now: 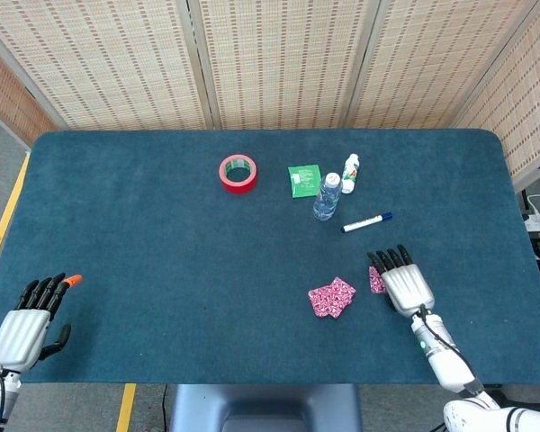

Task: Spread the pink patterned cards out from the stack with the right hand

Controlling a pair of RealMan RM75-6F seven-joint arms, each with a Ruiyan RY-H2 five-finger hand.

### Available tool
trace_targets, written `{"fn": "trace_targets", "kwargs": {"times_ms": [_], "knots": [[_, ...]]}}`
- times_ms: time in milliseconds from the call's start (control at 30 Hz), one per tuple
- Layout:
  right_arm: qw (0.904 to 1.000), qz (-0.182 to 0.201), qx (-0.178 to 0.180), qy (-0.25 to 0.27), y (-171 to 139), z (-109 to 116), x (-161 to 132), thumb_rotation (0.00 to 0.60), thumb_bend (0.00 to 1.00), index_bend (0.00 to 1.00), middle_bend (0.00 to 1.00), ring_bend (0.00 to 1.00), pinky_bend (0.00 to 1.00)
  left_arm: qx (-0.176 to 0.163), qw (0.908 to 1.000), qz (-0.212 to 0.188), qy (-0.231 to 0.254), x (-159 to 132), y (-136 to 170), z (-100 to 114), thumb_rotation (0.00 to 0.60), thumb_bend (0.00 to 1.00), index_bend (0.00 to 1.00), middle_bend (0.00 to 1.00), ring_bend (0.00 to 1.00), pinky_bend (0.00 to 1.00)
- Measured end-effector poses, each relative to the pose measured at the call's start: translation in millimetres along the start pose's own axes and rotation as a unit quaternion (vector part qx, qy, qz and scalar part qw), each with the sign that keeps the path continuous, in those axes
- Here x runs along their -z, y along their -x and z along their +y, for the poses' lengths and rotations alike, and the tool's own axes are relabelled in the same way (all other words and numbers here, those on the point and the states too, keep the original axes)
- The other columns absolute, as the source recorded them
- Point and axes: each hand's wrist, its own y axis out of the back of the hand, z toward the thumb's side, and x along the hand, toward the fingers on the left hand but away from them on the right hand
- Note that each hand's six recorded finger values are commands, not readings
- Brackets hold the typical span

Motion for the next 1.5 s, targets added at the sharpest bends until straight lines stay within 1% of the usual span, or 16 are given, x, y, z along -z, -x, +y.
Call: {"fn": "trace_targets", "kwargs": {"times_ms": [133,267,333,400,533,600,767,1067,1200,1267,1333,1500], "knots": [[0.9998,-0.007,-0.014,0.008,1,-7,9,0.6,0.27,0.0,0.08,0.08,0.0,0.003,1.0,0.0,-0.002,-1,0,-2,0.6,0.46,0.0,0.0,0.0,0.04],[0.9997,-0.01,-0.02,0.012,6,-11,11,0.6,0.27,0.0,0.08,0.08,0.0,0.005,1.0,0.0,-0.003,-1,-1,-3,0.6,0.46,0.0,0.0,0.0,0.04],[0.9996,-0.011,-0.022,0.013,8,-13,11,0.6,0.27,0.02,0.09,0.08,0.0,0.003,1.0,0.0,-0.003,-1,-1,-2,0.6,0.46,0.0,0.0,0.0,0.04],[0.9995,-0.013,-0.027,0.014,11,-16,10,0.6,0.27,0.04,0.12,0.08,0.0,0.002,1.0,0.001,-0.003,-1,-1,-1,0.6,0.46,0.0,0.0,0.0,0.04],[0.9994,-0.014,-0.026,0.018,14,-18,6,0.6,0.27,0.19,0.22,0.15,0.0,0.004,1.0,0.0,-0.003,-2,-2,-2,0.6,0.46,0.0,0.0,0.0,0.04],[0.9994,-0.014,-0.025,0.019,14,-18,5,0.6,0.27,0.21,0.23,0.16,0.0,0.005,1.0,-0.001,-0.003,-2,-3,-2,0.6,0.46,0.0,0.0,0.0,0.04],[0.9994,-0.014,-0.024,0.018,14,-19,6,0.6,0.27,0.23,0.25,0.17,0.0,0.005,1.0,0.001,-0.003,0,0,-3,0.6,0.46,0.0,0.0,0.0,0.04],[0.9993,-0.016,-0.028,0.017,14,-21,6,0.6,0.27,0.24,0.25,0.17,0.0,0.006,1.0,-0.001,-0.005,-2,0,-2,0.6,0.46,0.0,0.0,0.0,0.04],[0.9993,-0.017,-0.028,0.018,15,-21,5,0.6,0.27,0.26,0.28,0.2,0.01,0.008,1.0,-0.002,-0.006,-2,1,-3,0.6,0.46,0.0,0.0,0.0,0.04],[0.9993,-0.017,-0.026,0.019,15,-20,5,0.6,0.27,0.27,0.3,0.23,0.05,0.009,0.9999,-0.002,-0.006,-2,1,-4,0.6,0.46,0.0,0.0,0.0,0.04],[0.9993,-0.017,-0.025,0.02,16,-20,4,0.6,0.27,0.28,0.32,0.27,0.13,0.01,0.9999,-0.002,-0.007,-2,0,-4,0.6,0.46,0.0,0.0,0.0,0.04],[0.9994,-0.017,-0.024,0.018,16,-20,3,0.6,0.27,0.3,0.34,0.29,0.23,0.011,0.9999,-0.001,-0.008,-2,-1,-5,0.6,0.46,0.0,0.0,0.0,0.04]]}}
